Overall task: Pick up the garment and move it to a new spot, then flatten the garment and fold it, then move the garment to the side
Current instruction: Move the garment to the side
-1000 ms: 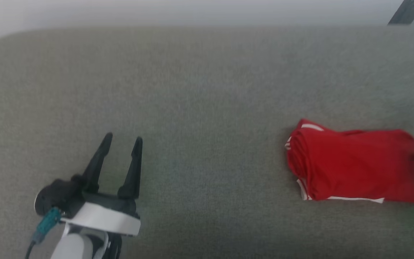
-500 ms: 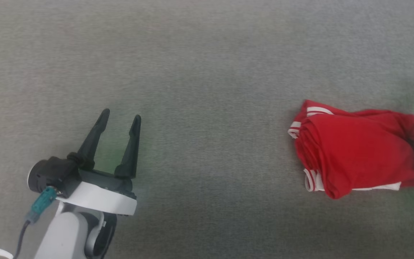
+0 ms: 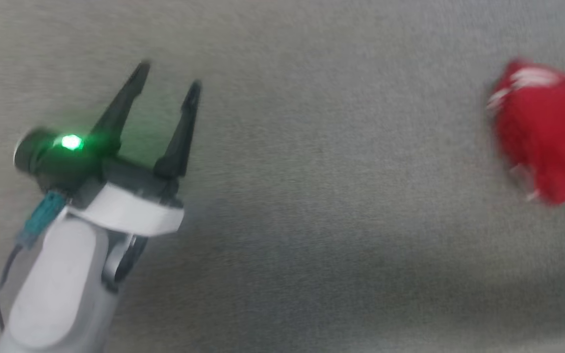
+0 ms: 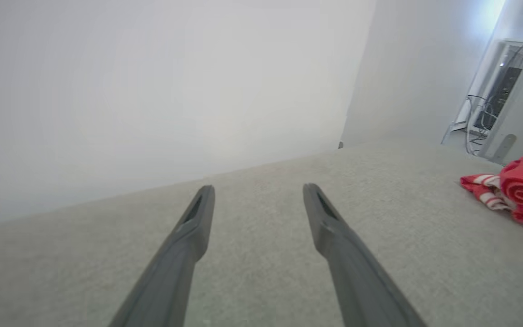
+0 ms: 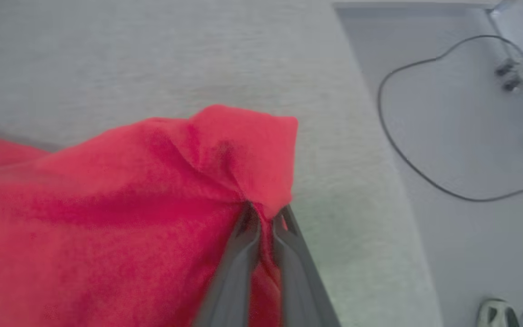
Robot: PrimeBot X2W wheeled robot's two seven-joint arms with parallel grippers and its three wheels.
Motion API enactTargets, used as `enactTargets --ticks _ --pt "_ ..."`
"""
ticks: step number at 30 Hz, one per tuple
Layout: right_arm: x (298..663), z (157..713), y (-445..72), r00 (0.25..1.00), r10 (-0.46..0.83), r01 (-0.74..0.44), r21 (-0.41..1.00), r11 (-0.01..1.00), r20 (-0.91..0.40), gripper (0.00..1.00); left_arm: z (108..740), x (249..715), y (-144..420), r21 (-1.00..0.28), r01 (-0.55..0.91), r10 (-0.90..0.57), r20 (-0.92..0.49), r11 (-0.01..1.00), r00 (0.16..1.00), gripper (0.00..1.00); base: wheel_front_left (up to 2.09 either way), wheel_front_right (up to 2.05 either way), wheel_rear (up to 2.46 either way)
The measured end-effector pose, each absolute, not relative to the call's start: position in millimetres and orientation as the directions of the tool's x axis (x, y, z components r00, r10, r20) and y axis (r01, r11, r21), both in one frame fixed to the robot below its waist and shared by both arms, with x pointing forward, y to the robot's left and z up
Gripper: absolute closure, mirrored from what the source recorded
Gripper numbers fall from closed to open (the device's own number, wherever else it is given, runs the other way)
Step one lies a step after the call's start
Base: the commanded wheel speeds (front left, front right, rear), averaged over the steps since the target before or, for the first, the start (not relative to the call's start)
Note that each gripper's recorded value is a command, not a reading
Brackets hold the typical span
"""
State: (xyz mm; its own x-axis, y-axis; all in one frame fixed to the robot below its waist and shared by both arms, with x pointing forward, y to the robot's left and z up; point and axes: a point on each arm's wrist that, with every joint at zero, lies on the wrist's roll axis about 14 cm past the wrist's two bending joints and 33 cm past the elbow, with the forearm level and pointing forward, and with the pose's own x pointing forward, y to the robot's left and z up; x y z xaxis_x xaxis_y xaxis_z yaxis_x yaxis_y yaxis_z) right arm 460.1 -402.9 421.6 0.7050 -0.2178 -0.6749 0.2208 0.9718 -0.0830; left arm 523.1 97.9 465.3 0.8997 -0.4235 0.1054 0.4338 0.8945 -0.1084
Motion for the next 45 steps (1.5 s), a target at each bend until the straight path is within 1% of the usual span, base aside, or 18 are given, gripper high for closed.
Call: enactTargets --ticks 5,6,9,14,22,23,25,28,34,38,40,44,45 --pt "455.3 440.2 -475.3 0.693 -0.441 0.397 -0.207 0.894 -0.57 1.0 467.8 551.0 59.3 -0.092 0.538 -0.52 0.168 0.838 0.838 0.0 0.0 0.0 0.0" --pt "454.4 441.8 -485.7 0.684 -0.474 0.411 -0.244 0.878 -0.555 1.0 468.3 556.4 54.3 -0.09 0.55 -0.53 0.181 0.83 0.829 0.0 0.0 0.0 0.0" --pt "454.4 440.4 -507.1 0.663 -0.544 0.463 -0.289 0.838 -0.515 1.0 469.1 570.2 41.7 -0.082 0.583 -0.557 0.213 0.808 0.802 0.0 0.0 0.0 0.0" --pt "468.9 437.2 -527.1 0.658 -0.619 0.518 -0.34 0.785 -0.428 1.0 463.0 590.4 27.8 -0.06 0.622 -0.593 0.247 0.781 0.767 0.0 0.0 0.0 0.0" --pt "483.1 412.4 -524.9 0.65 -0.626 0.508 -0.366 0.779 -0.43 1.0 446.1 599.5 26.8 -0.054 0.63 -0.604 0.234 0.774 0.762 0.0 0.0 0.0 0.0" --pt "483.6 411.5 -524.6 0.651 -0.626 0.504 -0.372 0.779 -0.429 0.7 446.7 599.5 27.3 -0.053 0.629 -0.603 0.234 0.775 0.763 0.0 0.0 0.0 0.0" --pt "485.1 410.8 -522.7 0.658 -0.622 0.502 -0.369 0.782 -0.424 0.0 448.7 598.4 28.8 -0.052 0.626 -0.6 0.233 0.778 0.766 0.0 0.0 0.0 0.0" --pt "490.8 417.1 -517.1 0.686 -0.605 0.482 -0.371 0.794 -0.404 0.0 451.9 593.9 32.8 -0.058 0.613 -0.588 0.225 0.788 0.777 0.0 0.0 0.0 0.0" --pt "510.0 434.0 -485.4 0.768 -0.507 0.35 -0.407 0.844 -0.392 0.0 466.7 577.5 46.8 -0.069 0.574 -0.551 0.21 0.816 0.808 0.0 0.0 0.0 0.0" --pt "521.1 444.2 -449.8 0.83 -0.41 0.273 -0.365 0.89 -0.378 0.0 474.8 558.7 58.1 -0.088 0.537 -0.516 0.185 0.839 0.837 0.0 0.0 0.0 0.0" --pt "522.3 445.1 -427.5 0.858 -0.353 0.238 -0.321 0.917 -0.372 0.0 478.0 546.7 65.6 -0.099 0.513 -0.493 0.168 0.853 0.853 0.0 0.0 0.0 0.0" --pt "514.9 445.9 -383.5 0.906 -0.235 0.143 -0.268 0.953 -0.352 0.0 483.2 519.6 84.1 -0.12 0.457 -0.442 0.131 0.881 0.888 0.0 0.0 0.0 0.0" --pt "514.9 445.9 -383.5 0.906 -0.235 0.143 -0.268 0.953 -0.352 0.0 483.2 519.6 84.1 -0.12 0.457 -0.442 0.131 0.881 0.888 0.0 0.0 0.0 0.0"
